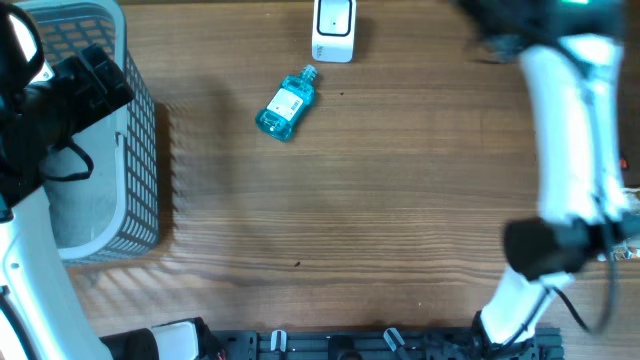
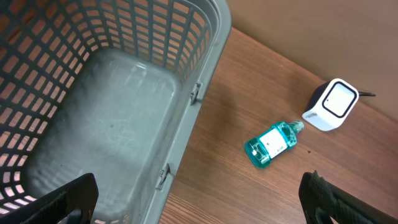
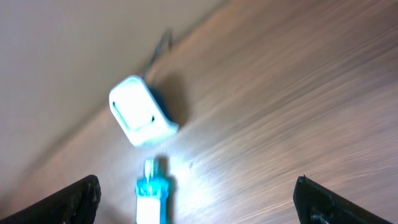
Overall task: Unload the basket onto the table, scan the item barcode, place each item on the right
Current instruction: 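Reach the right gripper to the blue mouthwash bottle and grasp its cap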
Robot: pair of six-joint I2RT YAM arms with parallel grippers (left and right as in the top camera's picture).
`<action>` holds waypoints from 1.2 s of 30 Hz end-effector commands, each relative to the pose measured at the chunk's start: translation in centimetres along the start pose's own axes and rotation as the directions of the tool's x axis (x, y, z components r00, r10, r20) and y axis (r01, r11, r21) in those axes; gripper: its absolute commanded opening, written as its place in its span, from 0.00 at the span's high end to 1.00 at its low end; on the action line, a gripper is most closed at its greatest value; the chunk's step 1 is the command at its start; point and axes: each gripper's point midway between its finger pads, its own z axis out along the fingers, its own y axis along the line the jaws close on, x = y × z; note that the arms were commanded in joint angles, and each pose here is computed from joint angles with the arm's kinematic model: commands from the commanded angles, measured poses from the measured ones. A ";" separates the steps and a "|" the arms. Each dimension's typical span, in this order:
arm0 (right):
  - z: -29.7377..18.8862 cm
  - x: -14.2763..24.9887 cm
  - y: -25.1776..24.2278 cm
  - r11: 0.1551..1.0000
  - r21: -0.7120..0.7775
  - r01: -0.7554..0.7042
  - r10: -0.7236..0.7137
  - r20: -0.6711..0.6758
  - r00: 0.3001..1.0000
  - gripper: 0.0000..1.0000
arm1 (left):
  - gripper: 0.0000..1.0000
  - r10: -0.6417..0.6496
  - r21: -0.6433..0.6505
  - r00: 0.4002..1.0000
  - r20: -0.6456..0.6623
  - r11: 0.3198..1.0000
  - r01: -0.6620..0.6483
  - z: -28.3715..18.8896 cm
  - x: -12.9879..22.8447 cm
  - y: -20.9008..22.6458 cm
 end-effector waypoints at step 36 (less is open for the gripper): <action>28.0 20.3 8.0 0.999 -0.036 -0.036 0.030 -0.150 0.988 0.38 | 0.00 -0.008 0.002 1.000 0.009 1.000 0.008 -0.2 -0.3 0.1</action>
